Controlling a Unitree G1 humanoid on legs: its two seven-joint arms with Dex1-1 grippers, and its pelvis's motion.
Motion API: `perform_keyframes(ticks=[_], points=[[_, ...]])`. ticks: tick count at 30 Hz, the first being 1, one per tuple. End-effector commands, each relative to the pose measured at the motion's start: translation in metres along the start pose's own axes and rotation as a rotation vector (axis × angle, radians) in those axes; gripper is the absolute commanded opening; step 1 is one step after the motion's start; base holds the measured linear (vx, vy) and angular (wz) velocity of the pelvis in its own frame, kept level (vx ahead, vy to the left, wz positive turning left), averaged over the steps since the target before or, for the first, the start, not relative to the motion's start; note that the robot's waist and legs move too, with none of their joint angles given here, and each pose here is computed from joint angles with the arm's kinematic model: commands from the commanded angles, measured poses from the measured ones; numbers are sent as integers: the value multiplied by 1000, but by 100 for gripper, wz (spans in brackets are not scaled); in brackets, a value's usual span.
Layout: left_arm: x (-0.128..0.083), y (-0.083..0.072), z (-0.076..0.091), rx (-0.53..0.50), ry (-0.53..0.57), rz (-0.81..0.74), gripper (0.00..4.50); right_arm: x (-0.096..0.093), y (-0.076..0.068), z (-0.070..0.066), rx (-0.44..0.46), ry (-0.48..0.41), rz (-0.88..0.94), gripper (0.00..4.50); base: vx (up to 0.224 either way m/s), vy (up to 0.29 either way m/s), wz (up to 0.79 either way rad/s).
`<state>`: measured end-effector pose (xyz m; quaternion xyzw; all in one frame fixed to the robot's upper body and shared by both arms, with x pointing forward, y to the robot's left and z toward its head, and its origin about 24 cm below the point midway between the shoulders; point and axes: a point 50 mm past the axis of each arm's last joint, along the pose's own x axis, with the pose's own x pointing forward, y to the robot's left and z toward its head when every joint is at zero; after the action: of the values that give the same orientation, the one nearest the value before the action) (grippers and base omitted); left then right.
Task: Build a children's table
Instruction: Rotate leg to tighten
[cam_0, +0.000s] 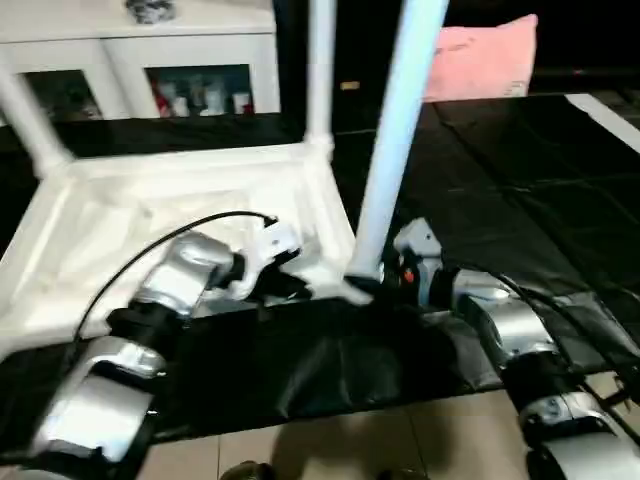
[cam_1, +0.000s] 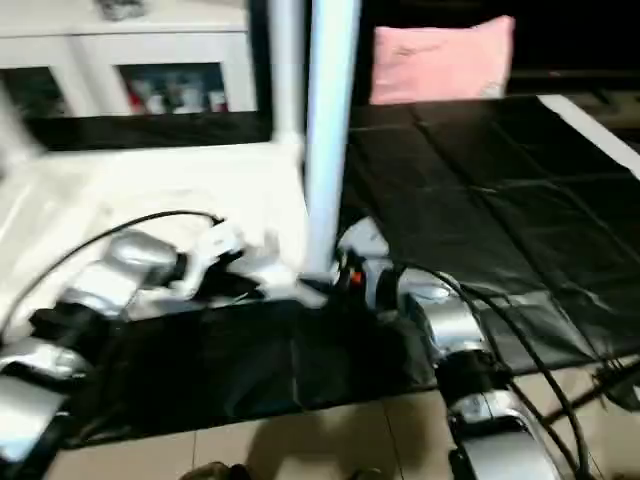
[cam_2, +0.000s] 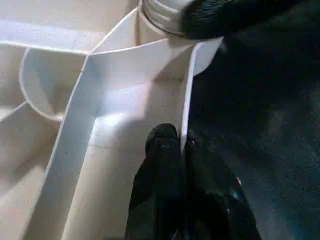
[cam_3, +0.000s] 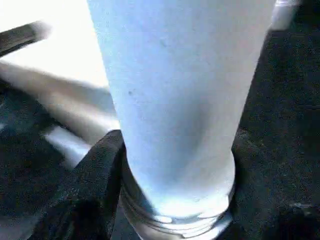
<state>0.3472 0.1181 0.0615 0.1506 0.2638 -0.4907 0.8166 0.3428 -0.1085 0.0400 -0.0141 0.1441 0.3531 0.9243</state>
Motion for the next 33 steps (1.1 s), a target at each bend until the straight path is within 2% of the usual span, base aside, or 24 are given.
perform_keyframes(ticks=[1,5,7,10,11,13,14,15,16,18,20,24,25,30,33], points=[[-5,10,37,-16,-150,167,0,12,20,-22,38,95,13,272,0,0,0],[4,5,45,-25,-167,206,0,20,24,-16,44,77,-29,272,0,0,0],[5,3,47,4,-162,180,0,19,24,-13,98,50,-12,342,0,0,0],[4,2,46,15,-150,162,0,18,21,-9,106,24,-9,349,0,0,0],[3,2,45,23,-145,154,0,16,19,-7,100,15,-7,378,0,0,0],[2,2,43,32,-139,140,0,14,16,-5,90,4,-1,389,0,0,0],[-1,2,38,52,-119,105,0,7,8,0,65,-14,33,394,0,0,0],[-1,2,38,52,-119,105,0,7,8,0,65,-14,33,406,0,0,0],[-5,2,33,79,-108,67,0,0,2,3,25,-19,78,422,0,0,0],[-7,2,31,102,-105,37,0,-5,-2,4,3,-21,107,432,0,0,0],[-12,0,24,158,-93,-45,0,-16,-7,8,-59,-21,188,446,0,0,0],[-23,-3,12,247,-52,-167,0,-32,-12,11,-144,-4,326,446,0,0,0],[-30,-2,5,278,-11,-221,0,-40,-13,12,-166,13,398,446,0,0,0],[-45,2,-5,324,64,-300,0,-48,-12,13,-229,54,520,446,0,0,0],[-54,4,-11,337,113,-365,0,-47,-3,13,-246,72,629,446,0,0,0]])
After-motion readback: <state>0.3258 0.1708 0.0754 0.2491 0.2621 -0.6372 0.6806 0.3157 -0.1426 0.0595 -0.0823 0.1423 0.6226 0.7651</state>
